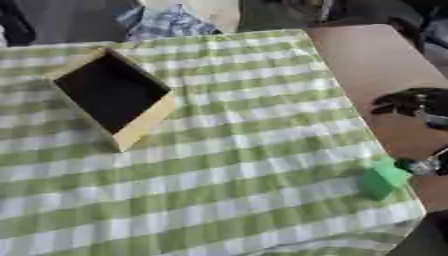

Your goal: Pick up objects on the table and place them in the box.

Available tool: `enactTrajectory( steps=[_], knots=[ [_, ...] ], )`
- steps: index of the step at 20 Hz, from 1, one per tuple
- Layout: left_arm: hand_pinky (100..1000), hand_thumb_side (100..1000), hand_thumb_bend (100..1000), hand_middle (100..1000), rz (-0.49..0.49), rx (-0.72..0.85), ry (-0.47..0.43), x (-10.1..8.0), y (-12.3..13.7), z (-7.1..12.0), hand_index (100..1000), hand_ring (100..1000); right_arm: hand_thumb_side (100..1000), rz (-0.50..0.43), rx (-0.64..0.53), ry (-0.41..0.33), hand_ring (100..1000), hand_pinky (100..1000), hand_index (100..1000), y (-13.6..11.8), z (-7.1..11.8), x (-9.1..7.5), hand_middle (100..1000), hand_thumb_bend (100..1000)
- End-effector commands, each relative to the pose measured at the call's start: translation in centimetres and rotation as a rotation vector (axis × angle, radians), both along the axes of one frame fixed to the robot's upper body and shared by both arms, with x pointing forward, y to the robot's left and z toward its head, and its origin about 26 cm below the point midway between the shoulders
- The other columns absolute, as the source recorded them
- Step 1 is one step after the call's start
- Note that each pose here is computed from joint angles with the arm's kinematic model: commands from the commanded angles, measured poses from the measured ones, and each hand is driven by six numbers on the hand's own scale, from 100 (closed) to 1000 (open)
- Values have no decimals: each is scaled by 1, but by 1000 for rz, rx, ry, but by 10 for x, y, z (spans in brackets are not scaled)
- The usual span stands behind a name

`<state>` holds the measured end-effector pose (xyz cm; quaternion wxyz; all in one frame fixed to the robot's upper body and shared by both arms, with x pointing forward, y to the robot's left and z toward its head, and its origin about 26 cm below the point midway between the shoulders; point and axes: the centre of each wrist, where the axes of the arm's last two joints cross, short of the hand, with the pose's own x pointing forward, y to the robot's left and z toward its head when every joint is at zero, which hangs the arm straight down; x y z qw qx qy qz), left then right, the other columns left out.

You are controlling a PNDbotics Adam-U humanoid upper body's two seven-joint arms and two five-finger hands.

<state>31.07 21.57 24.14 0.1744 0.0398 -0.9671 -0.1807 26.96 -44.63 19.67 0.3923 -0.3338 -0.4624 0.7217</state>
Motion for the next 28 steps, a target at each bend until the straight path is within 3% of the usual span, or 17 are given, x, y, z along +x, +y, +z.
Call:
enactTrajectory(
  steps=[1,15,23,28],
  knots=[
    [501,570,100,557,8,21,-27,-2,4,7,712,563,114,-25,-25,-26,960,1000,999,-5,10,-1,958,359],
    [498,565,100,556,13,29,-22,-3,6,6,713,562,121,-77,-51,47,963,1000,1000,-18,-9,-5,965,364],
    [497,567,100,556,16,33,-18,-3,6,6,714,561,255,-60,-103,29,959,1000,1000,-19,-9,-3,969,406],
    [497,565,100,556,18,37,-15,-3,6,5,714,560,281,-35,-103,-6,946,1000,998,-16,-9,0,952,405]
  ],
)
